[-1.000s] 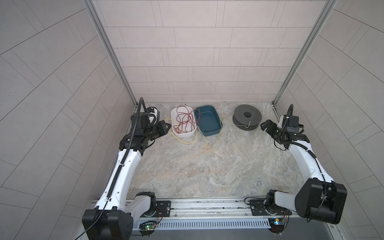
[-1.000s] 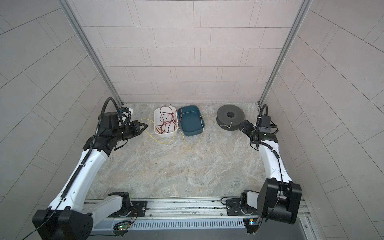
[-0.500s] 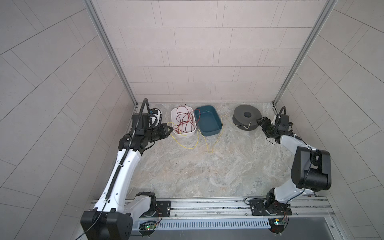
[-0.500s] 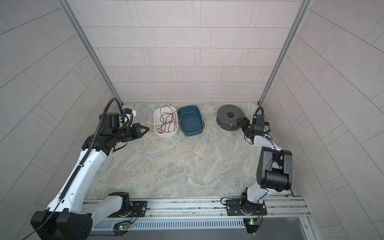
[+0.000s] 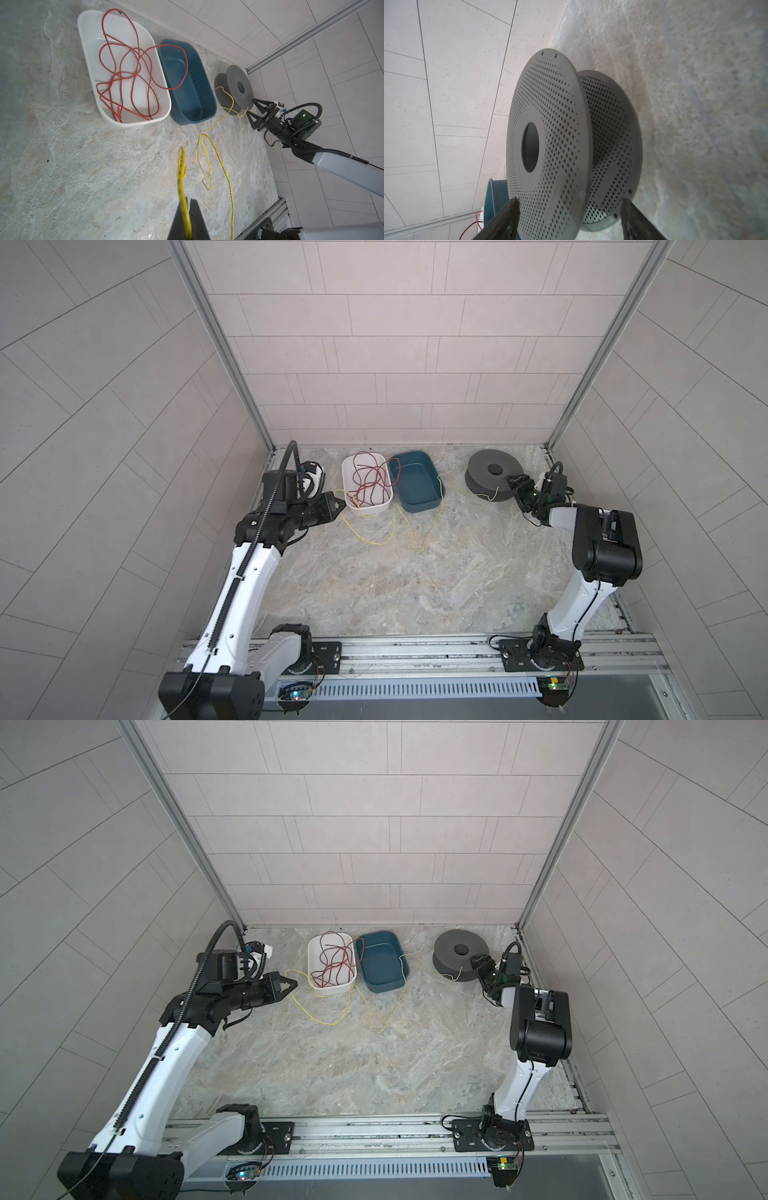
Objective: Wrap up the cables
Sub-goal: 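Move the right gripper to the gray spool and grasp its flange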
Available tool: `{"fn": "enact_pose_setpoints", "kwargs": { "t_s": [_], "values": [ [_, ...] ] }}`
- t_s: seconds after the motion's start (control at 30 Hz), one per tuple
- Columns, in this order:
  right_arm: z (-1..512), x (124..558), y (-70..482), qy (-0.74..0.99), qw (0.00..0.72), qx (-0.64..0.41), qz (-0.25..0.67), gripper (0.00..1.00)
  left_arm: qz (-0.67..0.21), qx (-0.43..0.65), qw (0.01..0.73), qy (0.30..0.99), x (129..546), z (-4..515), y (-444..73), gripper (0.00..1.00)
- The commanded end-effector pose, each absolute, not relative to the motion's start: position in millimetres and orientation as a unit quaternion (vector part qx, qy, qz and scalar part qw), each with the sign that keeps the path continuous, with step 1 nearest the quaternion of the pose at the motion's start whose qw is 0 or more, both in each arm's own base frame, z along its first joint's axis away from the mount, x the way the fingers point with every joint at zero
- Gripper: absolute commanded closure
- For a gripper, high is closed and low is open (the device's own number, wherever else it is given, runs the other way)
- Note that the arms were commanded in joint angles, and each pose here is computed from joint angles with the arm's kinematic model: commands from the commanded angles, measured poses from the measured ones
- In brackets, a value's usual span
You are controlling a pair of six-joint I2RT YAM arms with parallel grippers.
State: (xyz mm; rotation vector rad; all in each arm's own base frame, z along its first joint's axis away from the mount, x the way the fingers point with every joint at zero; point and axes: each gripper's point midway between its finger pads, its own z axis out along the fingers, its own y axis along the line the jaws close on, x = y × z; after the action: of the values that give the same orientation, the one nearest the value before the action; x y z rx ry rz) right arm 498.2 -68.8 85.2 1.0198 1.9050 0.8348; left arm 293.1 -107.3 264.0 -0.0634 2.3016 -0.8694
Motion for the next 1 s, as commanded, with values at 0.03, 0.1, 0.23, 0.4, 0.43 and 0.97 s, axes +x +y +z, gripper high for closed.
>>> {"fn": "enact_pose_setpoints", "kwargs": {
  "t_s": [0.03, 0.1, 0.23, 0.4, 0.43, 0.97],
  "values": [
    [91, 518, -74, 0.727, 0.425, 0.404, 0.357, 0.35, -0.345, -0.009, 0.332, 0.878, 284, 265, -113, 1.00],
    [90, 523, -73, 0.727, 0.425, 0.402, 0.360, 0.36, -0.344, -0.009, 0.328, 0.880, 283, 263, -113, 1.00],
    [89, 530, -75, 0.713, 0.435, 0.405, 0.371, 0.39, -0.350, -0.009, 0.326, 0.878, 281, 264, -114, 1.00],
    [87, 543, -74, 0.697, 0.435, 0.412, 0.394, 0.50, -0.357, -0.012, 0.323, 0.876, 281, 263, -116, 1.00],
    [87, 546, -73, 0.696, 0.436, 0.410, 0.397, 0.53, -0.358, -0.012, 0.323, 0.876, 281, 263, -116, 1.00],
    [124, 548, -78, 0.663, 0.470, 0.407, 0.417, 1.00, -0.383, -0.011, 0.320, 0.866, 283, 267, -123, 1.00]
  ]
}}
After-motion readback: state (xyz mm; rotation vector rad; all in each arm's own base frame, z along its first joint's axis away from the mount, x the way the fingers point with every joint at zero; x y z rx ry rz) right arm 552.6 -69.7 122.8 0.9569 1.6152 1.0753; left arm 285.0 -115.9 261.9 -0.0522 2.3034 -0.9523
